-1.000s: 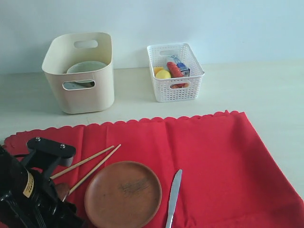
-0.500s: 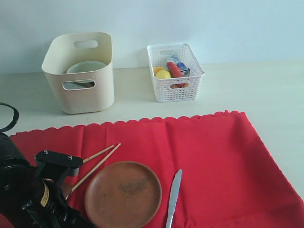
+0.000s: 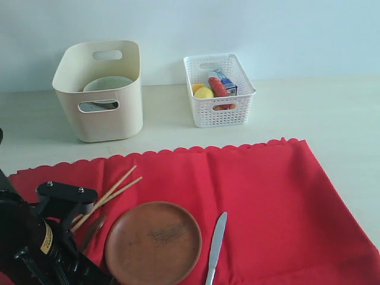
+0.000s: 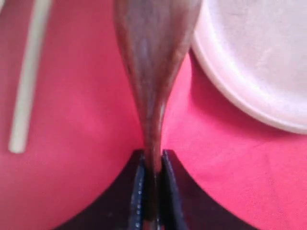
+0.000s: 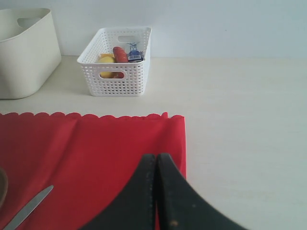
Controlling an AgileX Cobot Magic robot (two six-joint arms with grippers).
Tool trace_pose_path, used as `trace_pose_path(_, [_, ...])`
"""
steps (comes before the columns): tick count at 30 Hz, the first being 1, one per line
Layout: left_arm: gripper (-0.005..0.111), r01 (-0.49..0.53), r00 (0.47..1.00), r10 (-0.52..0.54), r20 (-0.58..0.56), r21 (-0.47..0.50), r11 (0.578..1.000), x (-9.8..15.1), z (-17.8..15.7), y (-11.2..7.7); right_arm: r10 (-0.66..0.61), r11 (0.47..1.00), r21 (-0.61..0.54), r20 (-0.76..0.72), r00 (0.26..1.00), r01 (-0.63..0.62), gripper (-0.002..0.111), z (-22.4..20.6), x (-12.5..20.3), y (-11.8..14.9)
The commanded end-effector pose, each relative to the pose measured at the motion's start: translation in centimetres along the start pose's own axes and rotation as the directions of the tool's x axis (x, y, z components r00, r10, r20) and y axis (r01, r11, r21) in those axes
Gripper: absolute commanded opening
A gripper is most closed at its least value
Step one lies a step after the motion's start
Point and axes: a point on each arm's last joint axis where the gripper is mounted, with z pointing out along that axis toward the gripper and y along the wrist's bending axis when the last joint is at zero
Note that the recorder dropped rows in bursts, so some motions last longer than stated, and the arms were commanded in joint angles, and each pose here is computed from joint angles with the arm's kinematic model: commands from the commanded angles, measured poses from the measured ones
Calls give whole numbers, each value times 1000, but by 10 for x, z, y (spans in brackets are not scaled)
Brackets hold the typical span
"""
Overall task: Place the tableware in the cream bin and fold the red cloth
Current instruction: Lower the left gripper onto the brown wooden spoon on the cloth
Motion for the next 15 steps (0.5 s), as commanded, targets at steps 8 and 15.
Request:
trace_pose_path(8, [31, -5, 999, 4, -35, -19, 1000, 6, -2, 2, 1, 1000, 3, 10, 1000, -1, 0, -1, 0, 0])
trace_pose_path(15, [51, -26, 998, 24, -53, -31, 999, 8, -2, 3, 3, 1000, 3, 10, 1000, -3, 0, -1, 0, 0])
